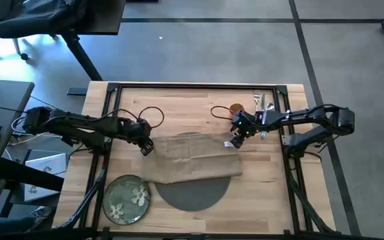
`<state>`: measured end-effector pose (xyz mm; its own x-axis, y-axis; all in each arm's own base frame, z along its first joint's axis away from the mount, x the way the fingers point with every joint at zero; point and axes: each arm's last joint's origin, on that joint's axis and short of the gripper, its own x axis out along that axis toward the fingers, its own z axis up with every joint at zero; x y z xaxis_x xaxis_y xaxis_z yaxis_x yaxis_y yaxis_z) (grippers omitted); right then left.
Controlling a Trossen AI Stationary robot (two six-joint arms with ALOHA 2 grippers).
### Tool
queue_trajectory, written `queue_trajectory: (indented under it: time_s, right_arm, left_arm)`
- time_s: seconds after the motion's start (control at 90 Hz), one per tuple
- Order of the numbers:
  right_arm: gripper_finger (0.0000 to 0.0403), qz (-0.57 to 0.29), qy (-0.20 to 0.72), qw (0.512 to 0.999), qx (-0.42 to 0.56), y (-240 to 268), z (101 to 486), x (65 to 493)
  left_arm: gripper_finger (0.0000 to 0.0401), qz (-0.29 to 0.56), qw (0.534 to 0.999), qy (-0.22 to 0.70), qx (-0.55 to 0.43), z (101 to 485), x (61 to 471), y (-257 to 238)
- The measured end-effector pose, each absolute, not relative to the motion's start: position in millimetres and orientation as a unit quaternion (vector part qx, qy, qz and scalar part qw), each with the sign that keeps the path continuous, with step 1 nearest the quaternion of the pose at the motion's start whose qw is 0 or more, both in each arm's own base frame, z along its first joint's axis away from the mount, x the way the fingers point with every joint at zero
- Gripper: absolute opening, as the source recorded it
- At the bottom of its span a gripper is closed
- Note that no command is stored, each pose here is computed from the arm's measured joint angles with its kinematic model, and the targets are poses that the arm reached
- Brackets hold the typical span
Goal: Set table place
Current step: Fold the brown napkin
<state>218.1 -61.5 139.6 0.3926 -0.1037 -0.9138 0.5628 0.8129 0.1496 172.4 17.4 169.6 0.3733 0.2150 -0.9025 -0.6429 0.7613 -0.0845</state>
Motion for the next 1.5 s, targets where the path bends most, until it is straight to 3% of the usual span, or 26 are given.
queue_trajectory:
  time_s: [0.278,0.689,0.956,1.144,1.378,1.5]
  right_arm:
    - [0.0212,-0.214,0.511,0.804,0.215,-58.6,139.5,218.7]
    - [0.0212,-0.214,0.505,0.808,0.215,-59.1,141.4,220.7]
    - [0.0212,-0.213,0.481,0.823,0.215,-61.9,149.2,228.4]
    - [0.0212,-0.210,0.442,0.839,0.240,-63.7,148.5,239.0]
    - [0.0212,-0.254,0.455,0.816,0.252,-66.2,123.8,247.6]
    - [0.0212,-0.298,0.468,0.802,0.221,-68.3,120.1,244.2]
  left_arm:
    - [0.0000,0.340,0.775,0.490,-0.207,169.2,163.3,20.1]
    - [0.0004,0.297,0.766,0.531,-0.208,167.2,159.6,17.3]
    - [0.0080,0.299,0.763,0.536,-0.202,166.7,158.3,17.7]
    - [0.0133,0.247,0.769,0.539,-0.239,175.1,164.7,14.6]
    - [0.0144,0.184,0.805,0.514,-0.232,169.0,173.0,-2.7]
    - [0.0145,0.218,0.799,0.521,-0.209,157.8,166.7,-3.9]
